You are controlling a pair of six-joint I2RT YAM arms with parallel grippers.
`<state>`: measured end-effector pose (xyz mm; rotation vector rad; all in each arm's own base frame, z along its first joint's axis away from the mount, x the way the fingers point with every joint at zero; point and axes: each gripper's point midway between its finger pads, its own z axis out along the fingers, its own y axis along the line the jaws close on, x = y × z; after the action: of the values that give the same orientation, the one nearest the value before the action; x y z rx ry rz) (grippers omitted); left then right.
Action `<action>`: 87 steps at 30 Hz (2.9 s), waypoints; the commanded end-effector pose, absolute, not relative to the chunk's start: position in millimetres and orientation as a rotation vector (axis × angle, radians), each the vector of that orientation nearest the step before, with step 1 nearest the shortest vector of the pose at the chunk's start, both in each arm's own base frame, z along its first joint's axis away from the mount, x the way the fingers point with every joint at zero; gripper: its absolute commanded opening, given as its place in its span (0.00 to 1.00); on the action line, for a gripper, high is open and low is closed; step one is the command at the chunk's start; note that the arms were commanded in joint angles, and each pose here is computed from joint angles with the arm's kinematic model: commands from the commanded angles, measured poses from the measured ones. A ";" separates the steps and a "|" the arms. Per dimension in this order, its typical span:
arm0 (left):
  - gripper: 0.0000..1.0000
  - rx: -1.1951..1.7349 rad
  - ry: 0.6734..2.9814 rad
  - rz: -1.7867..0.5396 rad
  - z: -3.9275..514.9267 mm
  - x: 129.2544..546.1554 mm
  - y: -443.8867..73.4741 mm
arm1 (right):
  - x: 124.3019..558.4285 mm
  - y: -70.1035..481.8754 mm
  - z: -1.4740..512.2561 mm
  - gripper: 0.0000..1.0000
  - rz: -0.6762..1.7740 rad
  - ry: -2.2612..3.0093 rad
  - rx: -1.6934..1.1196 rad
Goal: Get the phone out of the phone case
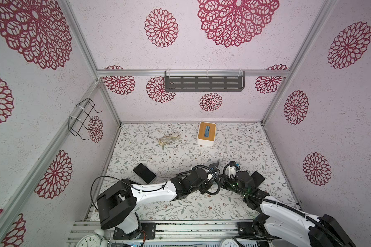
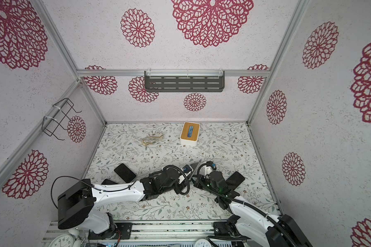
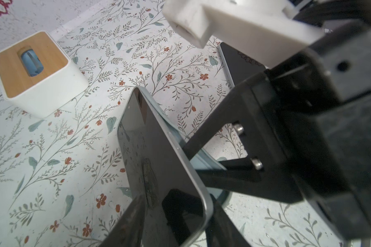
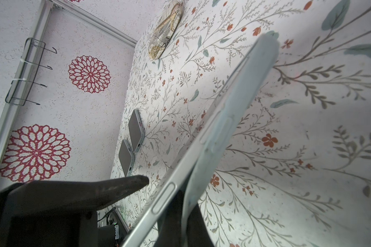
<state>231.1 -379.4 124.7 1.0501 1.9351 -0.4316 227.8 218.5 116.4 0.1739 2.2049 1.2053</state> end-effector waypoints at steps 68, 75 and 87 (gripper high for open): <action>0.90 0.748 2.071 0.361 88.6 185.5 -271.7 | 214.0 255.9 45.3 0.00 1.248 2.470 0.102; 0.97 0.275 2.175 0.158 135.0 208.6 -191.3 | 219.0 282.9 38.7 0.00 1.225 2.470 0.090; 0.97 -0.066 2.160 -0.004 179.8 230.1 -106.1 | 223.8 353.5 26.4 0.05 1.260 2.495 0.011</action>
<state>231.7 -107.8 185.4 -0.1024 2.1220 -0.0061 224.9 345.9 27.7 -0.0034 2.4904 1.2699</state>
